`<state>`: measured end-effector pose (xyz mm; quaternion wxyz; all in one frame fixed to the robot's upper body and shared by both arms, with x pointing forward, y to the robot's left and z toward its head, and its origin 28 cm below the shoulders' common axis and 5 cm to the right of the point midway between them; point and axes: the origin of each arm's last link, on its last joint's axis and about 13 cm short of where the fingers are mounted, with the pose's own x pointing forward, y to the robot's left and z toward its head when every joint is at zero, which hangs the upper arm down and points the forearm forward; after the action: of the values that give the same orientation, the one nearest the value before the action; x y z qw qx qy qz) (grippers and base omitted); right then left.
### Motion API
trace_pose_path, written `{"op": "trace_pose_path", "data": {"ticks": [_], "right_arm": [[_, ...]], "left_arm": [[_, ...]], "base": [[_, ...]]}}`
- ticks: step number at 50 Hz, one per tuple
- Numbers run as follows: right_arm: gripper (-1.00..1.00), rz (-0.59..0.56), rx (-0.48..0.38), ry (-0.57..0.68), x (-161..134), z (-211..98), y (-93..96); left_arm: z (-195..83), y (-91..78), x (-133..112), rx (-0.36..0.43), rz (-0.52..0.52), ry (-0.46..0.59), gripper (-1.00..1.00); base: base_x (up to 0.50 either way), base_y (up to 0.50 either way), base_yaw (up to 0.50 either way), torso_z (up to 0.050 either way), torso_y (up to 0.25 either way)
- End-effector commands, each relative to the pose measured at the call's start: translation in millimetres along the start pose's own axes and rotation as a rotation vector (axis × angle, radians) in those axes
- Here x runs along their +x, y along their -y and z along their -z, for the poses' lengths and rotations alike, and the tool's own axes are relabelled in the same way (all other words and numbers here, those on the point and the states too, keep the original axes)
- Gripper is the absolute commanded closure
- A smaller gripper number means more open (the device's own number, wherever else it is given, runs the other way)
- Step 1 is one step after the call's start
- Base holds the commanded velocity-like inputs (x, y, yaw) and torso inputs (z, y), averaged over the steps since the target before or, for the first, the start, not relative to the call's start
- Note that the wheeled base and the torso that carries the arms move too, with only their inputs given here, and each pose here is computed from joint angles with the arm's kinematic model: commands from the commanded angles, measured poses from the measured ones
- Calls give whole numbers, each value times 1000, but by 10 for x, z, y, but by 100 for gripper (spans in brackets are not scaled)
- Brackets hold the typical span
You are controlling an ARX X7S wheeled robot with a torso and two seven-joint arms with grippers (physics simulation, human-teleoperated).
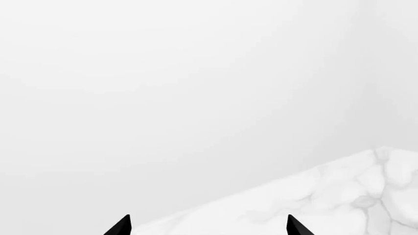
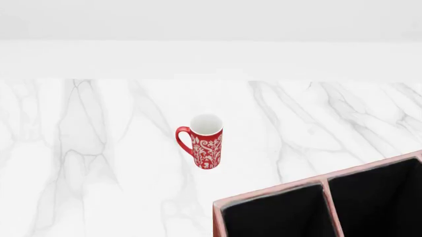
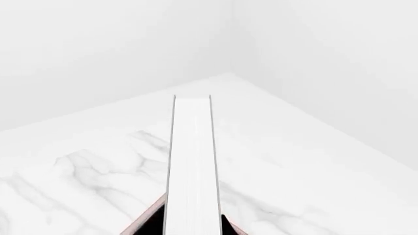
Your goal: Pick up the book and place it in the right compartment of the caddy.
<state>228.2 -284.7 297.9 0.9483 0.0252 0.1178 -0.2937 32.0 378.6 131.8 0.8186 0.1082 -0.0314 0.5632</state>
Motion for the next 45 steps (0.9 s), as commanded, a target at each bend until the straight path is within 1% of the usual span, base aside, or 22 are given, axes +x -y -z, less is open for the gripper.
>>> {"op": "trace_pose_path", "data": {"ticks": [1,6,12,21,29,45], "right_arm": [[100,56,37,-15,-13,-62,89],[100,22,22,-42,-149,-43,143],[100,13,9,-35,-205,-64,126],[100,7,9,-46,-136,-33,73],[100,17,12,-62,-73,10,71],[100,10,22,-119,59,225,53]], "left_arm": [[7,17,1,0,5,-2,-100],[2,12,8,-2,4,-1,-100],[17,13,5,-2,6,-3,-100],[28,15,0,1,7,-3,-100],[18,2,-3,0,4,1,-100],[35,8,-2,4,8,2,-100]], "base": [[0,0,0,0,0],[0,0,0,0,2],[0,0,0,0,0],[0,0,0,0,1],[0,0,0,0,1],[0,0,0,1,1]]}}
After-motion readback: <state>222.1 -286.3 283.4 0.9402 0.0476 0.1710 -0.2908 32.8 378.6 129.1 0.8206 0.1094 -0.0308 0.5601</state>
